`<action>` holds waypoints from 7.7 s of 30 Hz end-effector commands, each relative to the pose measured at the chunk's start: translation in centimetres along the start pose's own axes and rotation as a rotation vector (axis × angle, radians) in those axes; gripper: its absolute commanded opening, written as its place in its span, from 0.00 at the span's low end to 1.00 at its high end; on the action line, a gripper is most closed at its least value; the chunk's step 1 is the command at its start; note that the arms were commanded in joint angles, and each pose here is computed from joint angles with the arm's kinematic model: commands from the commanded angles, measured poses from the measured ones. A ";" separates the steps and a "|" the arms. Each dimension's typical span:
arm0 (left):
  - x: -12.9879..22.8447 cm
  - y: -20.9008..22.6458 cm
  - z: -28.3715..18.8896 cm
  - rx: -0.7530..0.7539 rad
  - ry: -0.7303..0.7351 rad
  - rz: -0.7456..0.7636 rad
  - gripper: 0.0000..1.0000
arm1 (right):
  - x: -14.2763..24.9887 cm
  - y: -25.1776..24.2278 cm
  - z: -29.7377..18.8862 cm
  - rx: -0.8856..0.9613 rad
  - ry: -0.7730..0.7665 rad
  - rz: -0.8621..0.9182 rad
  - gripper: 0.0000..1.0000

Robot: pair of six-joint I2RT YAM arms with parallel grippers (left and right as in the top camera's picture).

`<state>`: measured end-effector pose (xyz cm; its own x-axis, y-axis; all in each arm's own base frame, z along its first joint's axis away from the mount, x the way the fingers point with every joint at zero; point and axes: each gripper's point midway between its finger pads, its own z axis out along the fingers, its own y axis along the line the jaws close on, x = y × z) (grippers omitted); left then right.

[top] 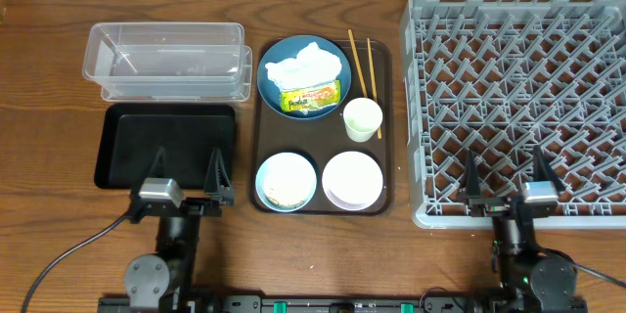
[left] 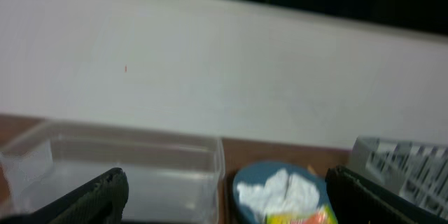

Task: Sort waste into correct bins and load items into the dishwasher rack
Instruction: 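Reach the left gripper to the blue plate and grasp tissue and wrapper, then carry tissue and wrapper with left gripper and drop into clear bin, then move the left gripper to the white paper cup and grasp it, then lift the cup with left gripper and hand it to the right gripper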

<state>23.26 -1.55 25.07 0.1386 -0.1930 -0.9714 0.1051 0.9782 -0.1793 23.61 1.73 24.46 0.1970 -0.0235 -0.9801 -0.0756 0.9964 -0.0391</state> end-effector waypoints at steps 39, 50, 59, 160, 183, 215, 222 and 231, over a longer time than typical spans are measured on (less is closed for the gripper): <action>14.3 -9.8 25.3 0.435 1.185 0.357 0.98 | 0.1 3.0 9.8 -0.216 0.944 0.101 0.99; 23.0 -11.0 23.8 0.469 1.320 0.672 0.98 | 1.5 3.0 9.7 -0.216 0.996 0.107 0.99; 27.8 -10.2 23.0 0.478 1.399 0.670 0.98 | 1.8 3.0 9.1 -0.217 1.022 0.102 0.99; 10.9 -12.6 16.7 0.303 1.424 -0.105 0.56 | 2.0 3.0 8.8 -0.217 1.038 0.105 0.99; 23.5 -19.6 12.8 0.180 1.604 0.031 0.48 | 2.0 3.1 8.8 -0.218 1.038 0.110 0.98; 24.7 -19.8 12.7 0.177 1.592 0.062 0.21 | 2.0 3.1 8.8 -0.218 1.039 0.110 0.96; 25.3 -20.0 12.6 0.191 1.589 0.051 0.06 | 2.0 3.1 8.8 -0.218 1.039 0.110 0.96; 22.1 -19.9 14.1 0.286 1.557 -0.087 0.06 | 1.8 3.5 8.9 -0.231 1.029 0.138 0.96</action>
<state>37.21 -27.09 6.81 -0.9626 0.2188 -0.1601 0.2593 0.9153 -0.3081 32.21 5.19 23.41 -0.7519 -0.0925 -0.6528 -0.2268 0.9660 0.1244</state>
